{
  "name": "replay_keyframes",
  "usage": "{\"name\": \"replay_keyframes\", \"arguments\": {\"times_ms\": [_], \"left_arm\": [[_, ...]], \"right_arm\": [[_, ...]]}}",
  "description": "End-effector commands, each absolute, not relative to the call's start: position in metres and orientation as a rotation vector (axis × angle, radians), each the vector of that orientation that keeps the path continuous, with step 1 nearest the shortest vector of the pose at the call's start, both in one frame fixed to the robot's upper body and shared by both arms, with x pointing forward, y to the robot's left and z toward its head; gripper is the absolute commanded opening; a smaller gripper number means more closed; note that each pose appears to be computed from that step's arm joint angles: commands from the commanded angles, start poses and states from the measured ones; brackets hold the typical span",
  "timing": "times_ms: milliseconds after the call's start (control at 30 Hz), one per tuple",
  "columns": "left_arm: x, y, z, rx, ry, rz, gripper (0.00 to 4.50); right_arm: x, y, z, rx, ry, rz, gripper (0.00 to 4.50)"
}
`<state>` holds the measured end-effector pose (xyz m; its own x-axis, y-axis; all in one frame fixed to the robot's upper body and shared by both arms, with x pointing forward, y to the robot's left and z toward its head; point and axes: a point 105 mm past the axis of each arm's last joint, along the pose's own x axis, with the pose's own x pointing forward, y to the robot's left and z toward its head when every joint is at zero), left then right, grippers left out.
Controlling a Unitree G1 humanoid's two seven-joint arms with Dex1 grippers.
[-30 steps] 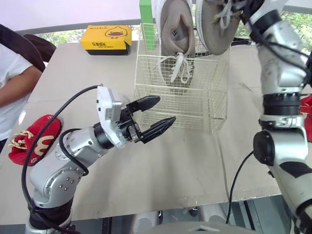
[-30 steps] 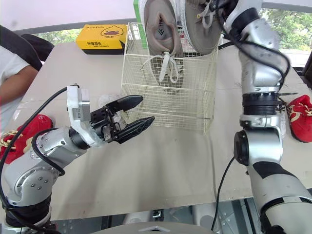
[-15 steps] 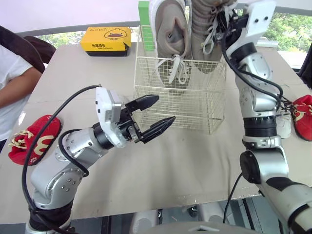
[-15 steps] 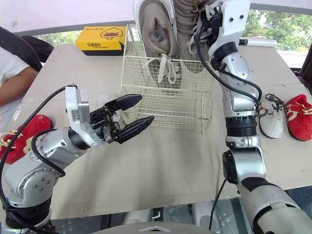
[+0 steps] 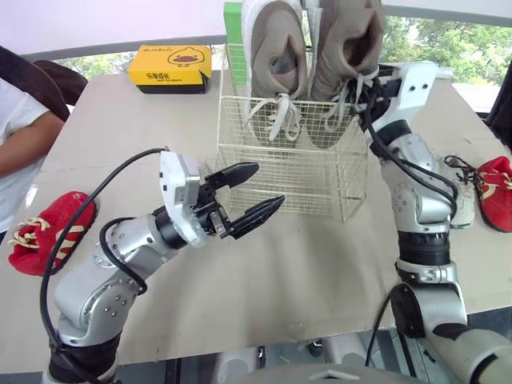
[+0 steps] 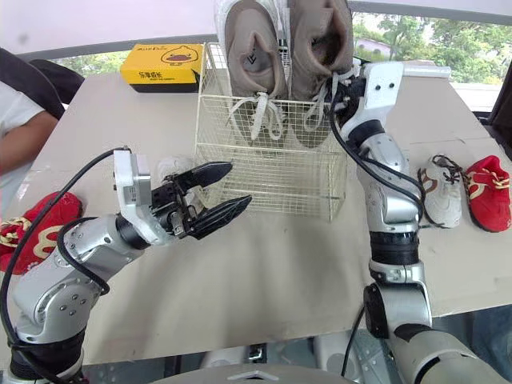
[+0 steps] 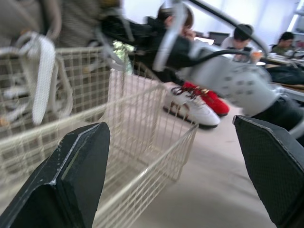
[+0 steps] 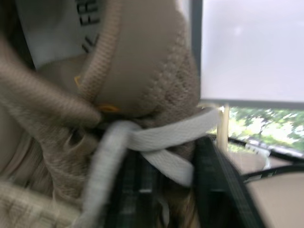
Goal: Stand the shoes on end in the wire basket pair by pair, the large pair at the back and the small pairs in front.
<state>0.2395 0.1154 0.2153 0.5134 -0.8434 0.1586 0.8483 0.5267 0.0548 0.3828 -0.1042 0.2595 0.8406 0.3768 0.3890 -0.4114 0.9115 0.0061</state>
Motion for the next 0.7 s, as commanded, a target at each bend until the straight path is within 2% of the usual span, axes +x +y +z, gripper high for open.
{"name": "replay_keyframes", "arguments": {"times_ms": [33, 67, 200, 333, 433, 533, 700], "left_arm": [[0.230, 0.119, 0.228, -0.021, -0.249, -0.991, 4.50], [0.228, 0.120, 0.229, -0.032, -0.259, -0.986, 4.50], [0.224, 0.123, 0.234, -0.053, -0.307, -0.955, 4.50], [0.226, 0.130, 0.228, -0.053, -0.310, -0.889, 4.50], [0.245, 0.163, 0.223, -0.141, -0.302, -0.661, 4.50], [0.255, 0.194, 0.215, -0.186, -0.279, -0.472, 4.50], [0.254, 0.223, 0.199, -0.168, -0.227, -0.286, 4.50]], "right_arm": [[0.375, -0.104, 0.234, 0.088, -0.281, 0.482, 2.54], [0.370, -0.107, 0.237, 0.078, -0.287, 0.496, 2.74], [0.354, -0.116, 0.252, -0.005, -0.316, 0.556, 4.46], [0.336, -0.120, 0.264, -0.107, -0.342, 0.630, 4.46], [0.303, -0.117, 0.281, -0.171, -0.413, 0.816, 4.46], [0.268, -0.109, 0.280, -0.141, -0.354, 1.078, 4.46], [0.230, -0.104, 0.258, -0.195, -0.206, 1.328, 4.46]]}}
